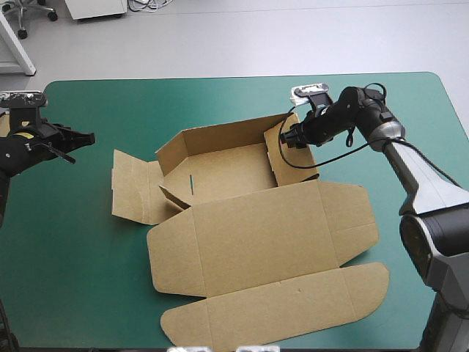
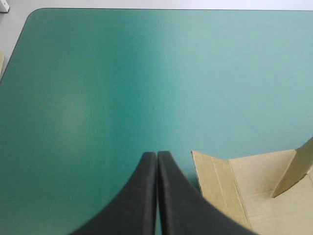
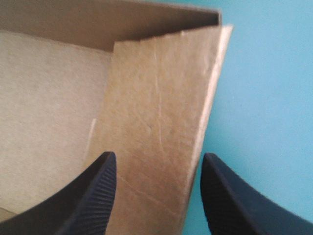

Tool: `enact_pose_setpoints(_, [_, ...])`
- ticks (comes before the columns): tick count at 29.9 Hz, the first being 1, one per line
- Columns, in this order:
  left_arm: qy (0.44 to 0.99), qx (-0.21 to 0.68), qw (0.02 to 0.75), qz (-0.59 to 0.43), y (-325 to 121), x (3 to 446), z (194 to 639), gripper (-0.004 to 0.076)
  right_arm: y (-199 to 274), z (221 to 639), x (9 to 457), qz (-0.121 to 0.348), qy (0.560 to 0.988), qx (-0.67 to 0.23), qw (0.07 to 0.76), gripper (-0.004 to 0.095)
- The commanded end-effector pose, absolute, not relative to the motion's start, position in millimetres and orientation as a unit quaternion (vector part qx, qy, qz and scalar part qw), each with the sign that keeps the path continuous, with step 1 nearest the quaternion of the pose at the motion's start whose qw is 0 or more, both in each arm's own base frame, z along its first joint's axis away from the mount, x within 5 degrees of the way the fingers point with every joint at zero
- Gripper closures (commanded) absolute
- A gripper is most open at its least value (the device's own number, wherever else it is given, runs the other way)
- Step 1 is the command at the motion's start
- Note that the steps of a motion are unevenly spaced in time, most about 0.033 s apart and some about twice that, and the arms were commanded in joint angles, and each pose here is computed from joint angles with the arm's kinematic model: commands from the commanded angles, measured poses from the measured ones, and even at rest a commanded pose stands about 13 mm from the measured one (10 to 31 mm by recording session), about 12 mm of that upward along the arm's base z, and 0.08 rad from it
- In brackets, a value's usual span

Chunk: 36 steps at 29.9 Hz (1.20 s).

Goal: Fold the box

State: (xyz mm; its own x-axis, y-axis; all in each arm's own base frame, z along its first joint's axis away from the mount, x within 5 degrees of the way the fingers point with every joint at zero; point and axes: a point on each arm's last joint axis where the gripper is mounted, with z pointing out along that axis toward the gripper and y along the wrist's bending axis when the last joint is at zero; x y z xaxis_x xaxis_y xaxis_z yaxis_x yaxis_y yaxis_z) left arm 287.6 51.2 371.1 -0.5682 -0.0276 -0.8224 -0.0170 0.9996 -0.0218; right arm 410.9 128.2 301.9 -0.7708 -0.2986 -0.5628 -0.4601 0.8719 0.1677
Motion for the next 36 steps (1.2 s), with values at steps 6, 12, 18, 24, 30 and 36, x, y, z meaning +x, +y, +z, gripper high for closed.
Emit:
enact_pose_setpoints(6, [0.859, -0.023, 0.512, -0.001, 52, 284, 392, 0.0731, 120, 398, 369, 0.167, 0.897, -0.220, 0.345, 0.0404])
enact_pose_setpoints(12, [0.860, -0.022, 0.510, -0.002, 51, 284, 392, 0.0731, 116, 399, 355, 0.165, 0.918, -0.209, 0.295, 0.0404])
enact_pose_setpoints(18, [0.862, -0.021, 0.507, -0.003, 51, 283, 391, 0.0731, 114, 401, 349, 0.168, 0.928, -0.198, 0.266, 0.0405])
enact_pose_setpoints(24, [0.862, -0.021, 0.507, -0.003, 51, 283, 391, 0.0731, 114, 412, 350, 0.167, 0.925, -0.189, 0.283, 0.0405])
enact_pose_setpoints(30, [0.862, -0.021, 0.506, -0.003, 51, 283, 391, 0.0731, 111, 400, 360, 0.140, 0.935, -0.183, 0.270, 0.0408])
enact_pose_setpoints(36, [0.864, -0.019, 0.503, -0.002, 51, 283, 391, 0.0731, 114, 381, 373, 0.137, 0.943, -0.176, 0.246, 0.0409])
